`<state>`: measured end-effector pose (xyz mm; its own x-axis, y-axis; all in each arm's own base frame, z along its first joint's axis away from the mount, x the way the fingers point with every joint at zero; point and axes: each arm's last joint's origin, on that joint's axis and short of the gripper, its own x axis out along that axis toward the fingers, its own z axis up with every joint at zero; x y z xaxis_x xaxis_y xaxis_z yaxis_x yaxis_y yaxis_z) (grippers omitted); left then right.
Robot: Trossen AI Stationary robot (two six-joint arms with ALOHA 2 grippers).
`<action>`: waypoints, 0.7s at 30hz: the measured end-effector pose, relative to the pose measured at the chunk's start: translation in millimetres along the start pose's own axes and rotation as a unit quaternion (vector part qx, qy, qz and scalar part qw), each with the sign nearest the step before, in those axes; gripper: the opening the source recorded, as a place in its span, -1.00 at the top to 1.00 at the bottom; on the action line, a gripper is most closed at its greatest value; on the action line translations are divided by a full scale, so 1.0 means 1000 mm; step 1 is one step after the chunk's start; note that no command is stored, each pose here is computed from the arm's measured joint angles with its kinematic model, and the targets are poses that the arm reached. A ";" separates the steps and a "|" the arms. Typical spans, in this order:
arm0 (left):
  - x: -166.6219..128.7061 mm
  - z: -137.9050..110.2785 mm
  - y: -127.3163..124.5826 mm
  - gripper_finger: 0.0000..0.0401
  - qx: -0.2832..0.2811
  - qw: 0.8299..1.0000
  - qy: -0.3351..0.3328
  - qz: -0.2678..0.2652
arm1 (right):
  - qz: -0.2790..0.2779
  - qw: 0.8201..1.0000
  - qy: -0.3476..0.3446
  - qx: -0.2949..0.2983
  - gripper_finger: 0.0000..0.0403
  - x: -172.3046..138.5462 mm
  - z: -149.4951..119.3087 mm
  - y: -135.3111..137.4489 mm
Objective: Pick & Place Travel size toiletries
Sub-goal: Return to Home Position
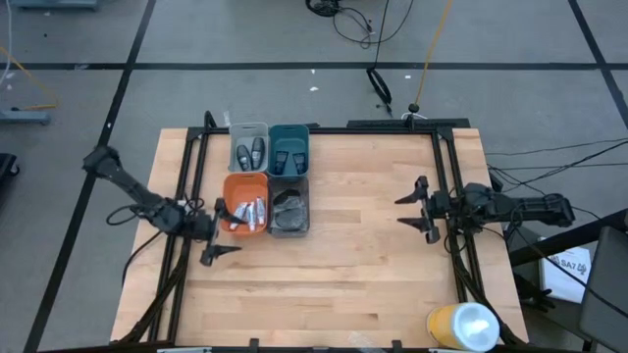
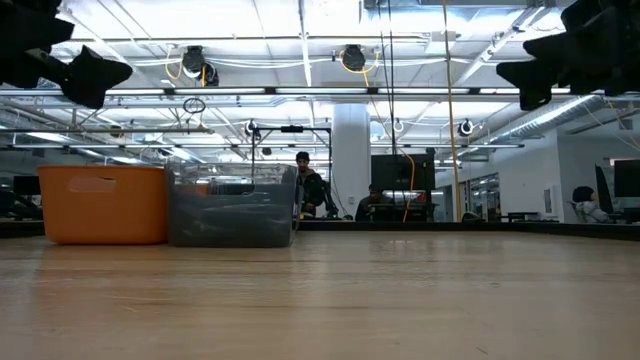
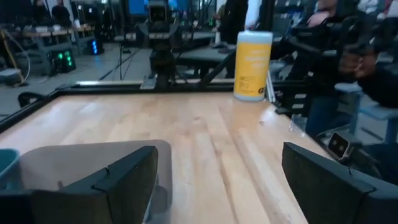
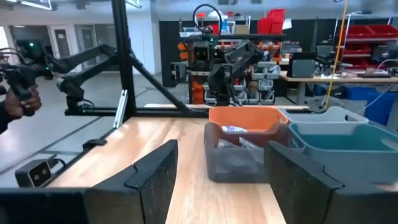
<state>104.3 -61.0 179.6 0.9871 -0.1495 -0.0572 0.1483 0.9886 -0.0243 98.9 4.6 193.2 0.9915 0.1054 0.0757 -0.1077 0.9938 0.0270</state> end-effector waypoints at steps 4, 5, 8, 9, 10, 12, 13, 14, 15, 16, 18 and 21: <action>-0.003 -0.013 -0.003 -0.70 0.010 1.000 -0.019 -0.011 | -0.001 1.000 0.010 0.001 -0.12 0.000 -0.009 0.000; -0.003 -0.014 -0.004 -0.70 0.011 1.000 -0.014 -0.011 | -0.002 1.000 0.011 0.001 -0.12 0.000 -0.011 0.000; -0.005 -0.014 -0.007 -0.69 0.004 1.000 -0.013 -0.002 | -0.002 1.000 0.015 0.001 -0.12 0.000 -0.018 -0.001; -0.006 -0.014 -0.008 -0.68 0.005 1.000 -0.013 -0.005 | -0.002 1.000 0.015 -0.001 -0.12 -0.001 -0.018 -0.001; -0.006 -0.013 -0.009 -0.67 0.008 1.000 -0.015 -0.008 | -0.002 1.000 0.011 -0.005 -0.12 -0.001 -0.018 -0.001; -0.008 -0.013 -0.011 -0.66 0.013 1.000 -0.019 -0.009 | 0.000 1.000 0.005 -0.017 -0.13 -0.002 -0.017 0.000; -0.009 -0.013 -0.012 -0.65 0.014 1.000 -0.019 -0.009 | 0.005 1.000 0.008 -0.024 -0.12 -0.002 -0.018 0.000; -0.009 -0.012 -0.013 -0.65 0.014 1.000 -0.020 -0.010 | 0.014 0.999 0.013 -0.030 -0.12 -0.003 -0.019 0.000; -0.010 -0.012 -0.014 -0.64 0.014 1.000 -0.020 -0.010 | 0.025 0.999 0.010 -0.035 -0.12 -0.003 -0.018 0.001; -0.011 -0.012 -0.015 -0.63 0.014 1.000 -0.020 -0.013 | 0.034 0.999 0.007 -0.039 -0.12 -0.003 -0.018 0.002; -0.012 -0.013 -0.017 -0.63 0.016 1.000 -0.020 -0.015 | 0.043 0.998 0.001 -0.046 -0.12 -0.004 -0.017 0.002; -0.014 -0.013 -0.019 -0.64 0.021 0.999 -0.021 -0.019 | 0.051 0.997 0.001 -0.053 -0.12 -0.004 -0.017 0.003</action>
<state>86.6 -78.2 168.1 0.9824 -0.1861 -0.0161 0.1863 0.9823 0.0170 95.6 7.5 176.0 0.9759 0.2064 0.0711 -0.2002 0.9760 -0.0854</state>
